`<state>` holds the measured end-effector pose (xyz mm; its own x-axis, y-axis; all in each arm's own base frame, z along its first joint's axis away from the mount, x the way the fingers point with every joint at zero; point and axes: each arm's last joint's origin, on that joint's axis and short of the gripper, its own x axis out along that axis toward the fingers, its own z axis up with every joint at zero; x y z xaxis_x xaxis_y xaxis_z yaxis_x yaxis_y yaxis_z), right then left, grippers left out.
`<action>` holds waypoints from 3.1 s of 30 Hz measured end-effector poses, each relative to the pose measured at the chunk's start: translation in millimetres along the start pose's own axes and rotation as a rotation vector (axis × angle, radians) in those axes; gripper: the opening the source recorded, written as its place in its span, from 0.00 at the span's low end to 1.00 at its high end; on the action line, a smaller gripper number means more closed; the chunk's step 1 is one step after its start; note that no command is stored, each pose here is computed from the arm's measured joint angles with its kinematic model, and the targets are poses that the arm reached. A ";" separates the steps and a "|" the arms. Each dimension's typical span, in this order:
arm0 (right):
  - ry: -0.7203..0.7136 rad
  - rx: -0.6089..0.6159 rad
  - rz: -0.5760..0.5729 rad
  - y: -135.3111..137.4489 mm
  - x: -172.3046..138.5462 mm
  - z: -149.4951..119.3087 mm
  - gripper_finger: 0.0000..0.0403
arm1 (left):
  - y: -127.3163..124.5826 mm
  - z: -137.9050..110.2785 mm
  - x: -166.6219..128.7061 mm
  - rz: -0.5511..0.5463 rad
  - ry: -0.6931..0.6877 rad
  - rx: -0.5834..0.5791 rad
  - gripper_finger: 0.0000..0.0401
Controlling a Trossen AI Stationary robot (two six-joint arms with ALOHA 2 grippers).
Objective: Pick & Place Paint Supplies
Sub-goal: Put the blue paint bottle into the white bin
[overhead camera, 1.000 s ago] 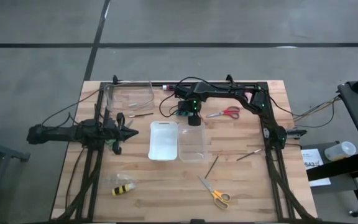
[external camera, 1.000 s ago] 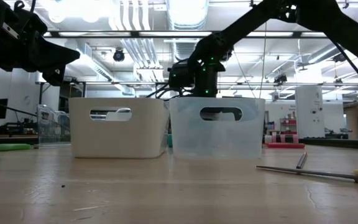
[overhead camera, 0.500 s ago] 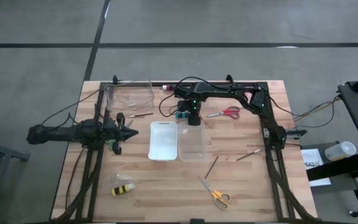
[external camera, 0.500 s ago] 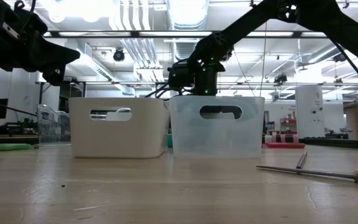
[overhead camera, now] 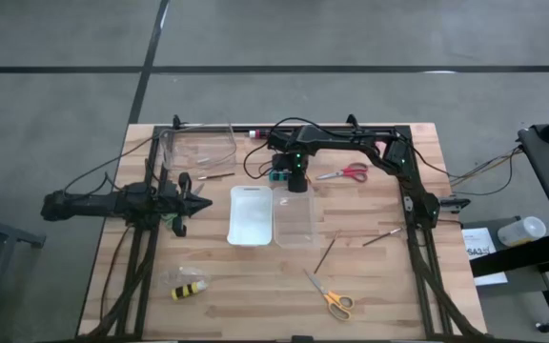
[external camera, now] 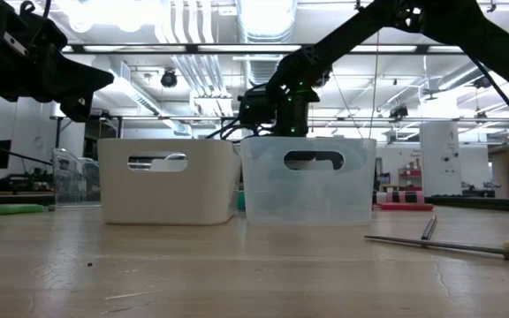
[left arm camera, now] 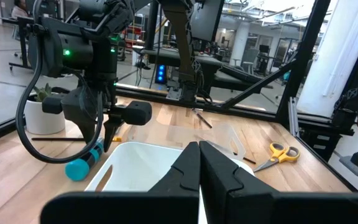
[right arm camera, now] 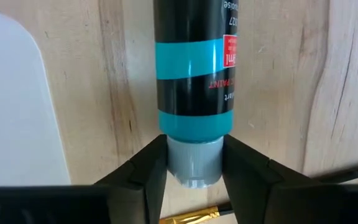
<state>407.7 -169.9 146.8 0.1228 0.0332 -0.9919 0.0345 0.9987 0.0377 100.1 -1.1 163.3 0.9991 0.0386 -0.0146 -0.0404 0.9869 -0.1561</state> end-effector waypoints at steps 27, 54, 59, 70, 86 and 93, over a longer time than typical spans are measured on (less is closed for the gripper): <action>-0.218 0.057 -0.093 21.6 -85.1 -4.9 0.36 | 0.0 0.0 0.0 0.000 0.000 0.000 0.00; -0.562 -0.034 -0.059 -5.5 -23.6 -59.7 0.60 | 0.0 -0.1 0.1 0.000 0.001 0.000 0.00; -0.607 -0.015 -0.085 -11.1 -16.0 -62.1 0.66 | 0.0 -0.1 0.1 0.001 0.001 0.000 0.00; -0.571 0.050 -0.044 -19.2 -0.8 -54.9 0.67 | 0.0 -0.1 0.1 0.001 0.001 0.000 0.00; -0.429 0.103 0.019 -18.9 9.9 -52.9 0.66 | 0.0 -0.1 0.1 0.000 0.002 0.000 0.00; -0.430 0.101 0.018 -18.5 10.3 -52.9 0.66 | 0.0 -0.1 0.1 0.000 0.002 0.000 0.00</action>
<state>355.9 -186.0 129.4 0.5252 0.0096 -0.8509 0.1227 0.9886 0.0869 100.2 -1.1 163.2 0.9991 0.0387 -0.0164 -0.0408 0.9869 -0.1559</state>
